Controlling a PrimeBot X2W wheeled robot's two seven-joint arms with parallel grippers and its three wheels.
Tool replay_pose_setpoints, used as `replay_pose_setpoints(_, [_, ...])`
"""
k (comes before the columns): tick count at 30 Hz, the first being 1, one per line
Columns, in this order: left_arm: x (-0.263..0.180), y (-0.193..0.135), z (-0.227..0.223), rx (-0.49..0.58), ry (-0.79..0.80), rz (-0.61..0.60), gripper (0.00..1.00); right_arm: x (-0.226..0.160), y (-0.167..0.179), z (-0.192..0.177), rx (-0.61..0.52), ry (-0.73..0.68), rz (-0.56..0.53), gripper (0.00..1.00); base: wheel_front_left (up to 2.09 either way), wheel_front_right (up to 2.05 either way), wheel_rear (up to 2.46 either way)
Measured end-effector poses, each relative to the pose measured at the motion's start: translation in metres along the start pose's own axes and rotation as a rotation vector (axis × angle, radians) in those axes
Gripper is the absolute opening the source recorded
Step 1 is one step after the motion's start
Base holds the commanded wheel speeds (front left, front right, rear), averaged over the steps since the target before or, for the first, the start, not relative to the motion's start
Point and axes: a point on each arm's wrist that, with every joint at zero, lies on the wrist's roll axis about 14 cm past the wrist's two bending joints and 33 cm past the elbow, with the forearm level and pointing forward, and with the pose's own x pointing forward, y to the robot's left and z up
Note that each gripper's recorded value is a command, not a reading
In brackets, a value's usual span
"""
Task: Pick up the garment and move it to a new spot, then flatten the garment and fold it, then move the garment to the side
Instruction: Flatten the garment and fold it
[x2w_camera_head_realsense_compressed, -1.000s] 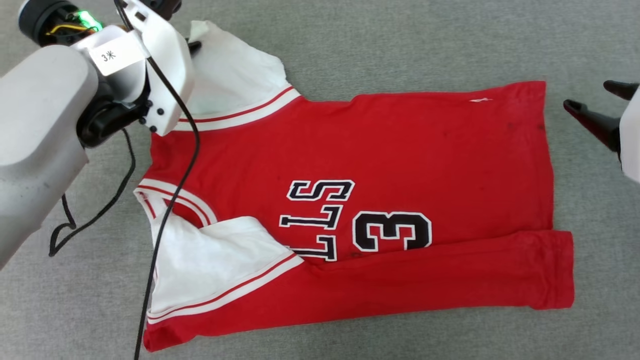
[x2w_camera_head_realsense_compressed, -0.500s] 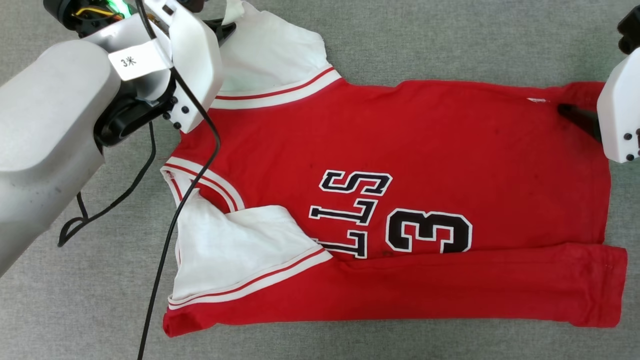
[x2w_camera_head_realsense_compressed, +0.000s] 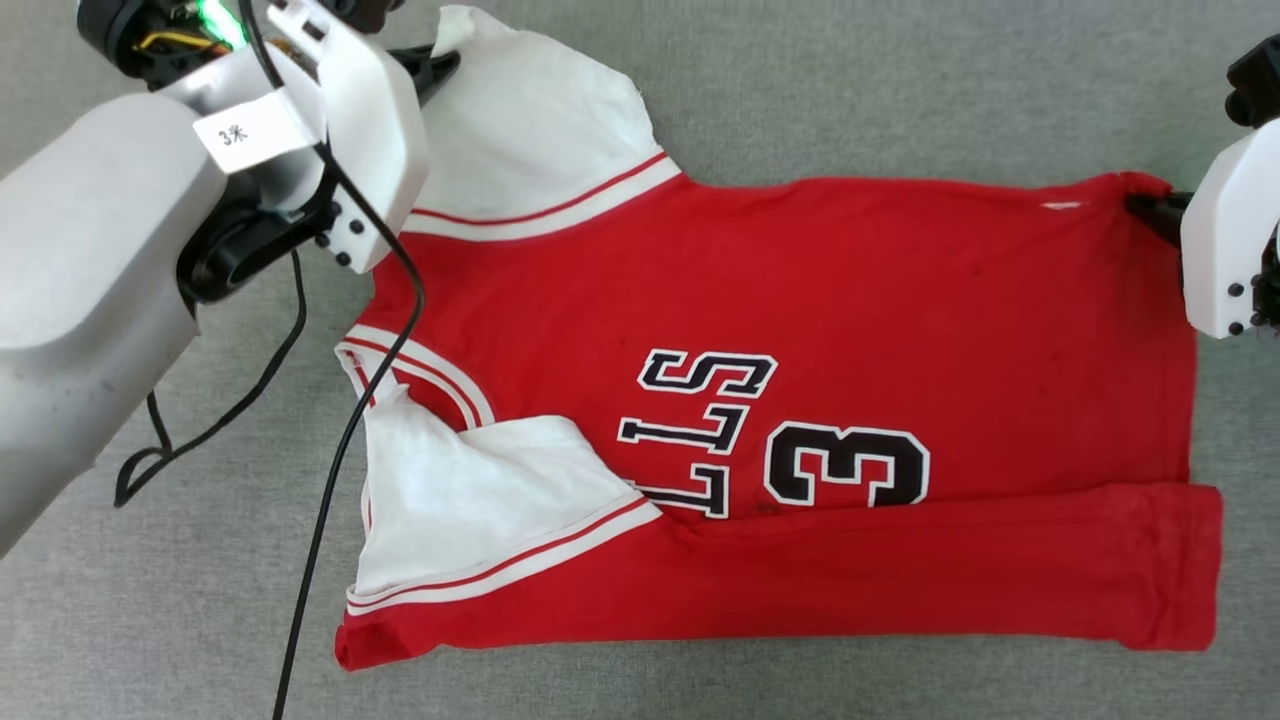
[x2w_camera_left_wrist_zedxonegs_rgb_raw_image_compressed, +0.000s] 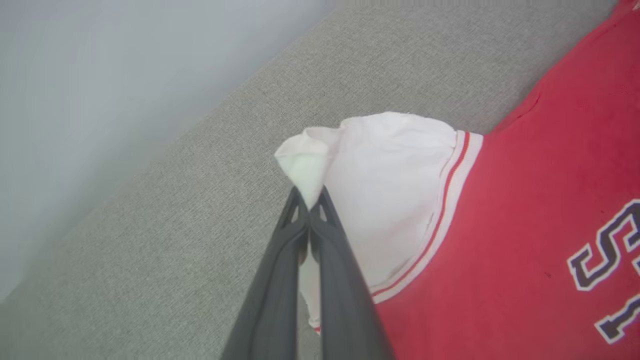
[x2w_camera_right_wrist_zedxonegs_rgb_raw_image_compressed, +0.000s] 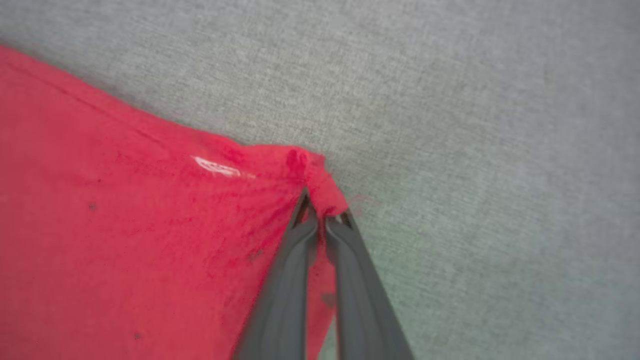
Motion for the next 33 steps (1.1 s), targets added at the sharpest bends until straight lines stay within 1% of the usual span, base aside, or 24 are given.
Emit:
replay_pose_setpoints(2, [-0.007,0.000,0.003,-0.002,-0.009,0.006,0.00,-0.009,0.000,0.009,-0.008,-0.051,-0.003,0.00,0.00,0.00,0.00])
replay_pose_setpoints(3, [-0.015,-0.003,0.004,-0.003,-0.016,0.009,0.00,-0.020,0.004,0.018,-0.024,-0.106,-0.001,0.00,0.00,0.00,0.00])
replay_pose_setpoints(4, [-0.015,-0.003,0.004,-0.003,-0.016,0.009,0.00,-0.020,0.004,0.018,-0.024,-0.106,-0.001,0.00,0.00,0.00,0.00])
replay_pose_setpoints(5, [-0.025,-0.005,0.005,-0.007,-0.027,0.016,0.00,-0.030,0.009,0.023,-0.029,-0.151,0.012,0.00,0.00,0.00,0.00])
replay_pose_setpoints(6, [-0.025,-0.005,0.005,-0.007,-0.027,0.016,0.00,-0.030,0.009,0.023,-0.029,-0.151,0.012,0.00,0.00,0.00,0.00])
replay_pose_setpoints(10, [-0.044,-0.012,0.007,-0.022,-0.053,0.024,0.00,-0.052,0.012,0.023,-0.037,-0.220,0.019,0.00,0.00,0.00,0.00])
replay_pose_setpoints(14, [-0.063,-0.021,-0.002,-0.048,-0.061,0.034,0.00,-0.071,0.017,0.019,-0.053,-0.271,0.023,0.00,0.00,0.00,0.00])
replay_pose_setpoints(18, [-0.082,-0.032,-0.016,-0.075,-0.057,0.041,0.00,-0.086,0.027,0.007,-0.056,-0.298,0.043,0.00,0.00,0.00,0.00])
replay_pose_setpoints(23, [-0.102,-0.054,-0.036,-0.126,-0.052,0.032,0.00,-0.100,0.037,-0.015,-0.040,-0.316,0.063,0.00,0.00,0.00,0.00])
replay_pose_setpoints(33, [-0.133,-0.094,-0.087,-0.236,-0.002,0.033,0.00,-0.115,0.054,-0.064,0.015,-0.296,0.097,0.00,0.00,0.00,0.00])
